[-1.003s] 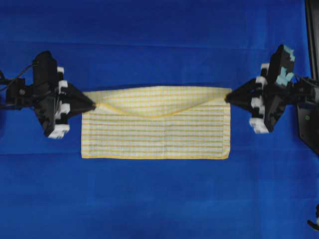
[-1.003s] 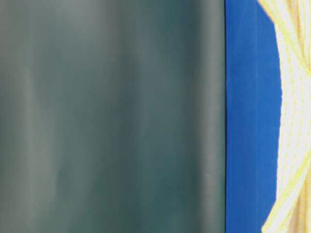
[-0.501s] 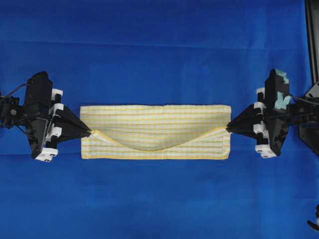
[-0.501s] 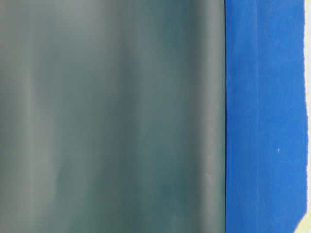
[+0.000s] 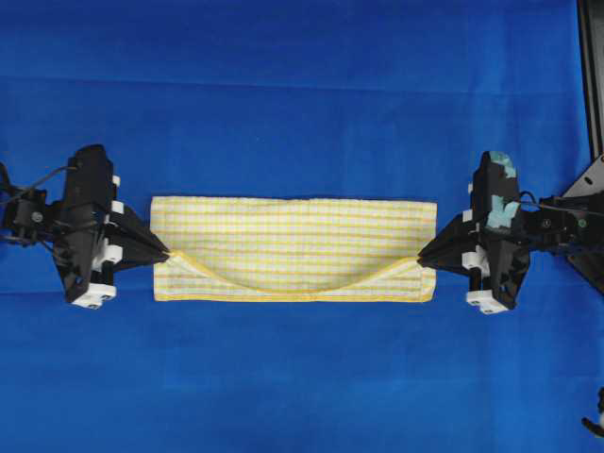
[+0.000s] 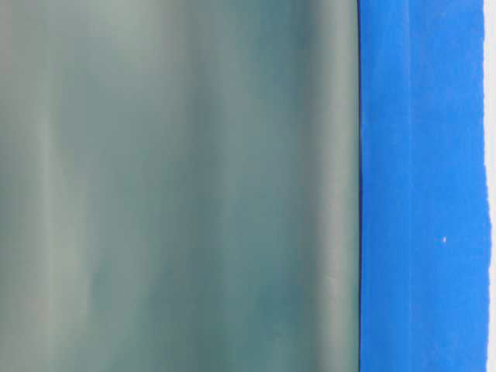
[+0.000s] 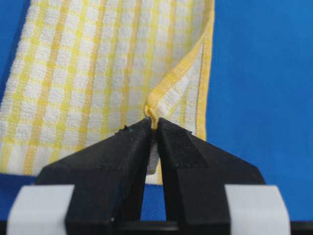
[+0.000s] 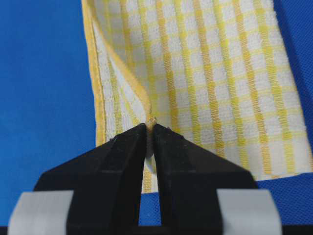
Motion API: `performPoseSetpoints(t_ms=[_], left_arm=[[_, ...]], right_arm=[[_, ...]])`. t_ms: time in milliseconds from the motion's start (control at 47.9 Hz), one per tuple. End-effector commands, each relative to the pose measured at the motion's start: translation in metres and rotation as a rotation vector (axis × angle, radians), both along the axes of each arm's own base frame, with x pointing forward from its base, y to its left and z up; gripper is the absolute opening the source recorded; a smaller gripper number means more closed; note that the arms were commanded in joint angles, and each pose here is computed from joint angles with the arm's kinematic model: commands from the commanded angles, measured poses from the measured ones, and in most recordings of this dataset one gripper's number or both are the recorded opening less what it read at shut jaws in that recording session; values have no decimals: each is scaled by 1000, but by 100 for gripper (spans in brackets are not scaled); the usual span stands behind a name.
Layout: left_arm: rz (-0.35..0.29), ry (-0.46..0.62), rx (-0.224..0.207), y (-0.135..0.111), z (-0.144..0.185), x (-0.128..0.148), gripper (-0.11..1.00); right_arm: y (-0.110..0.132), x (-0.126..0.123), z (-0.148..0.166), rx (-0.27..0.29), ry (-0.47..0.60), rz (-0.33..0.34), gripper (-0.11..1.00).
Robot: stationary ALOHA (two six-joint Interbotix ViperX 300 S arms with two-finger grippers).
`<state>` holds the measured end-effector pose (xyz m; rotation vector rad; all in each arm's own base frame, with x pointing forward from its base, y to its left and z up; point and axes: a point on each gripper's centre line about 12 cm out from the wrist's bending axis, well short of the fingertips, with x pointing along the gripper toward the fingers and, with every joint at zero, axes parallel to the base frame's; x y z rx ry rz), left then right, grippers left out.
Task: Fold the yellow towel.
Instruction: 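Lay the folded edge down and open both grippers, then grasp the left and right ends of the folded strip with both grippers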
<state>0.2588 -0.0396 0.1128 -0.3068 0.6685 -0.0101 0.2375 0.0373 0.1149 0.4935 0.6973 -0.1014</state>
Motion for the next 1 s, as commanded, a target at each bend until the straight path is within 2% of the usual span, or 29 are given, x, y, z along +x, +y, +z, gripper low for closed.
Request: performPoseSetpoints(t_ms=[0, 209, 272, 334, 460, 501, 543, 669, 982], left_arm=[[-2, -20, -2, -2, 6, 8, 4], [-5, -17, -1, -3, 7, 10, 5], [-4, -18, -1, -2, 7, 10, 13], [-3, -24, -3, -2, 9, 10, 26], [10, -51, 1, 3, 18, 12, 60], [16, -59, 3, 5, 21, 12, 65], [21, -61, 7, 8, 23, 11, 65], [40, -57, 31, 18, 26, 10, 59], [73, 3, 128, 46, 12, 17, 59]], right_arm=[[3, 6, 5, 4, -16, 6, 6], [3, 8, 7, 3, -26, 10, 7], [4, 9, 10, 0, -35, 14, 12], [4, 11, 13, -5, -47, 22, 29], [5, 10, 21, -18, -70, 45, 67], [5, 9, 26, -24, -86, 54, 77], [3, 8, 29, -26, -96, 52, 83], [-6, 4, 34, -35, -108, 29, 75], [-49, -1, 19, -90, -4, -90, 76]])
